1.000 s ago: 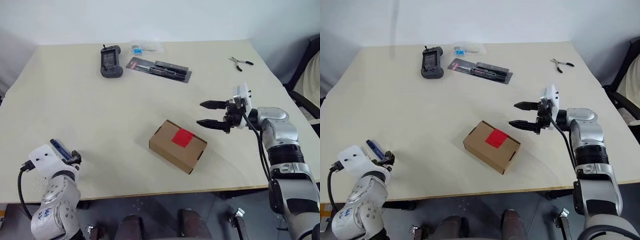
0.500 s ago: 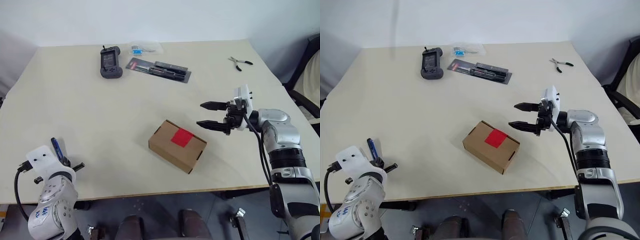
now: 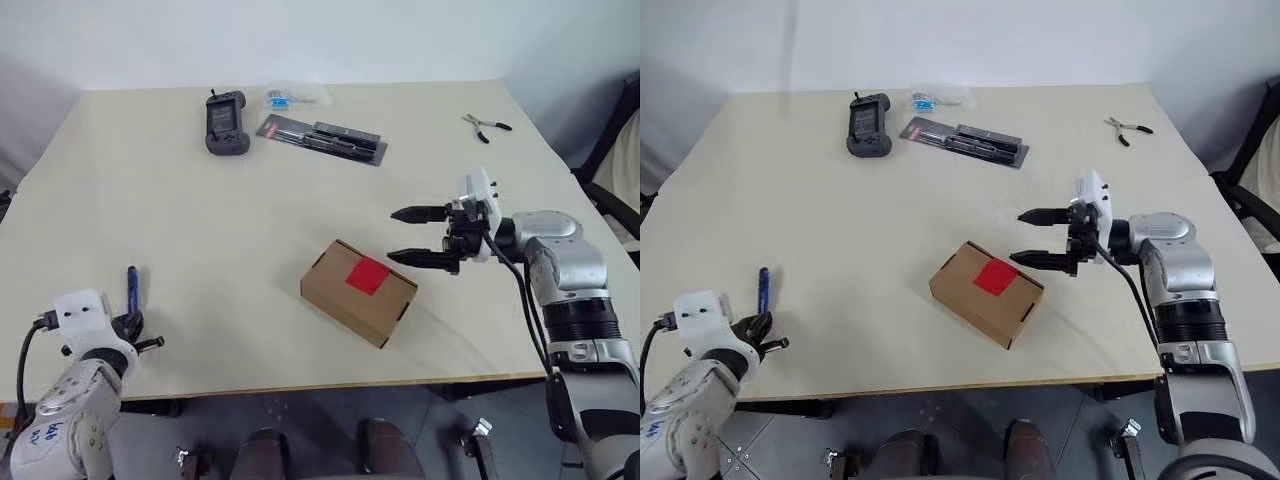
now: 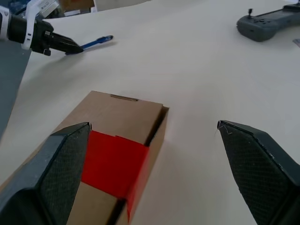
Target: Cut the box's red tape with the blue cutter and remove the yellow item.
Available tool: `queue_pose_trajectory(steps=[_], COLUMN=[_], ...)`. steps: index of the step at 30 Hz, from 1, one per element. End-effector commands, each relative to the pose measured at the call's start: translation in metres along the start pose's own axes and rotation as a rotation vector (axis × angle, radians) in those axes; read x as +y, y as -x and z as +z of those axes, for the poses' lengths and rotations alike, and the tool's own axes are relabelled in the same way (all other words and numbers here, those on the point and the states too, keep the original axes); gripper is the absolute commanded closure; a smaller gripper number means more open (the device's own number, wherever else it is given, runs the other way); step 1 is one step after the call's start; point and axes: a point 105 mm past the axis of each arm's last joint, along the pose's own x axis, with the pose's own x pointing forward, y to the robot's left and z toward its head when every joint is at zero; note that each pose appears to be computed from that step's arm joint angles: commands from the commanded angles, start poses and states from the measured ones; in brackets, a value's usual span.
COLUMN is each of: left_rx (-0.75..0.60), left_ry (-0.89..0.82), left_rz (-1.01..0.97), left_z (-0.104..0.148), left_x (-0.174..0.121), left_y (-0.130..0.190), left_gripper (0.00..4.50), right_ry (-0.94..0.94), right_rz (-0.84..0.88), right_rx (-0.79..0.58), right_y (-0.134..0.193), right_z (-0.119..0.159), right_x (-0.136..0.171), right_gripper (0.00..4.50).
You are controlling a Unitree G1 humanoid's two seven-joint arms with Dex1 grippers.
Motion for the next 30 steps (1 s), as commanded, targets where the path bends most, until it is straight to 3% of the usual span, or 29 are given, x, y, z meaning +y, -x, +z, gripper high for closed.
queue_pose_trajectory(steps=[1,5,12,15,20,24,28,30], left_rx=[-0.057,-0.143,-0.061,0.073,0.098,0.098,0.082,0.071], left_ry=[-0.117,-0.346,-0.54,-0.764,-0.853,-0.908,-1.005,-1.038], left_rz=[-0.243,-0.626,-0.969,-1.14,-1.219,-1.271,-1.259,-1.239], left_z=[0.011,0.017,0.002,-0.016,-0.022,-0.028,-0.03,-0.029], left_x=[-0.02,-0.05,-0.068,-0.07,-0.075,-0.083,-0.086,-0.086], left_y=[0.006,0.022,0.036,0.038,0.032,0.033,0.027,0.023], left_gripper=[4.08,4.08,4.08,4.08,4.08,4.08,4.08,4.08], right_ry=[0.101,0.153,0.201,0.194,0.219,0.289,0.404,0.451], right_rz=[0.063,0.157,0.268,0.393,0.349,0.398,0.379,0.391], right_rx=[-0.063,-0.1,-0.063,0.093,0.146,0.225,0.346,0.39], right_y=[-0.013,-0.033,-0.054,-0.077,-0.106,-0.123,-0.139,-0.143], right_z=[0.035,0.055,0.059,0.043,0.042,0.028,0.006,-0.003], right_x=[0.01,0.029,0.057,0.086,0.104,0.125,0.124,0.122], right_gripper=[0.0,0.0,0.0,0.0,1.29,2.79,4.23,4.47])
